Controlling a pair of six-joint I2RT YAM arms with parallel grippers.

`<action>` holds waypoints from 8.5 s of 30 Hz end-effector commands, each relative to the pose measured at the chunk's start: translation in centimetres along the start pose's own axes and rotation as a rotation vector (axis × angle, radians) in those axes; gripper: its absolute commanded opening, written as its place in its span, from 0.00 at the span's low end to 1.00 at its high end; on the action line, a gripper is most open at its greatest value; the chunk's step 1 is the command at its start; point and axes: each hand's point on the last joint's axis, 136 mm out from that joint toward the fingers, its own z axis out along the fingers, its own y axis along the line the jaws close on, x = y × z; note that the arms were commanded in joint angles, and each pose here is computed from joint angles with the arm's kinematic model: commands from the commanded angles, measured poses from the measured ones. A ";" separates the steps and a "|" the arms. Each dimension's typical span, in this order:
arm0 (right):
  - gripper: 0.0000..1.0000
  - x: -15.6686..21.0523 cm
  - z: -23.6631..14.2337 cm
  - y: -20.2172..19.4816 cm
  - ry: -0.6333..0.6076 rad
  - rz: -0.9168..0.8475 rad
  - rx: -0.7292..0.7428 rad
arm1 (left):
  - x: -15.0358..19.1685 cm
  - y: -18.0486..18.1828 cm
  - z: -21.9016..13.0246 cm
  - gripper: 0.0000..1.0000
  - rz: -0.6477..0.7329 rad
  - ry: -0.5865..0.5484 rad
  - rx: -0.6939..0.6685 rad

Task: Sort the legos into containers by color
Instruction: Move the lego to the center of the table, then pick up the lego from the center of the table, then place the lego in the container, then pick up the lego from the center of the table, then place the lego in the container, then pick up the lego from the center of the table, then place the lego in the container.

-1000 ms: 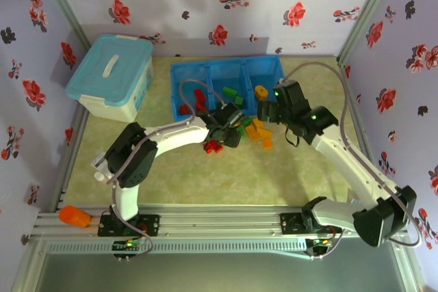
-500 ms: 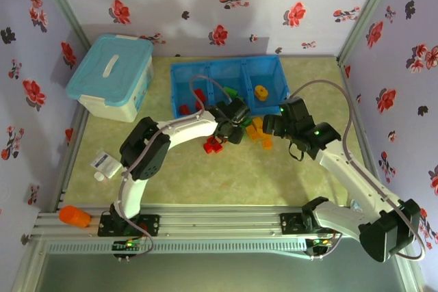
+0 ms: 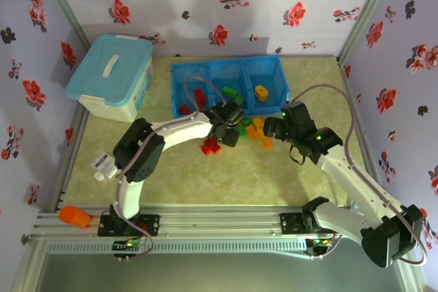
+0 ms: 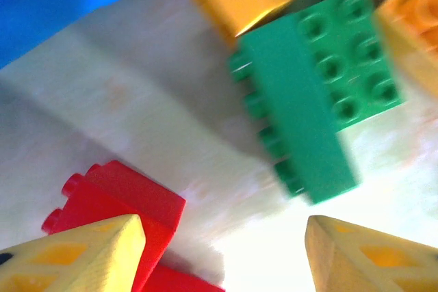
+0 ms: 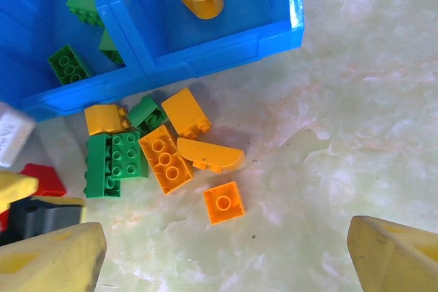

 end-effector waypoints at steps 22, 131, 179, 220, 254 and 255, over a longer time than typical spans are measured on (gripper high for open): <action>0.91 0.6 -1.9 -2.1 -0.058 0.059 0.029 | -4.3 -2.3 1.6 0.57 -0.080 0.009 -0.001; 0.73 9.8 10.5 22.0 0.398 -0.396 -0.271 | 13.9 13.5 -12.3 0.87 -0.595 -0.393 0.058; 0.28 -2.7 17.7 29.5 0.201 -0.510 -0.147 | 15.1 12.7 -13.6 0.84 -0.513 -0.398 0.081; 0.85 -2.3 3.6 11.5 -0.024 -0.165 -0.129 | 8.5 3.7 -3.2 0.64 -0.258 -0.114 0.035; 0.84 2.8 2.5 3.6 0.004 -0.081 -0.027 | -4.0 13.9 -8.1 0.23 -0.321 -0.259 -0.085; 0.84 2.8 2.2 3.3 -0.001 -0.078 -0.025 | -4.5 14.2 -7.8 0.23 -0.325 -0.258 -0.090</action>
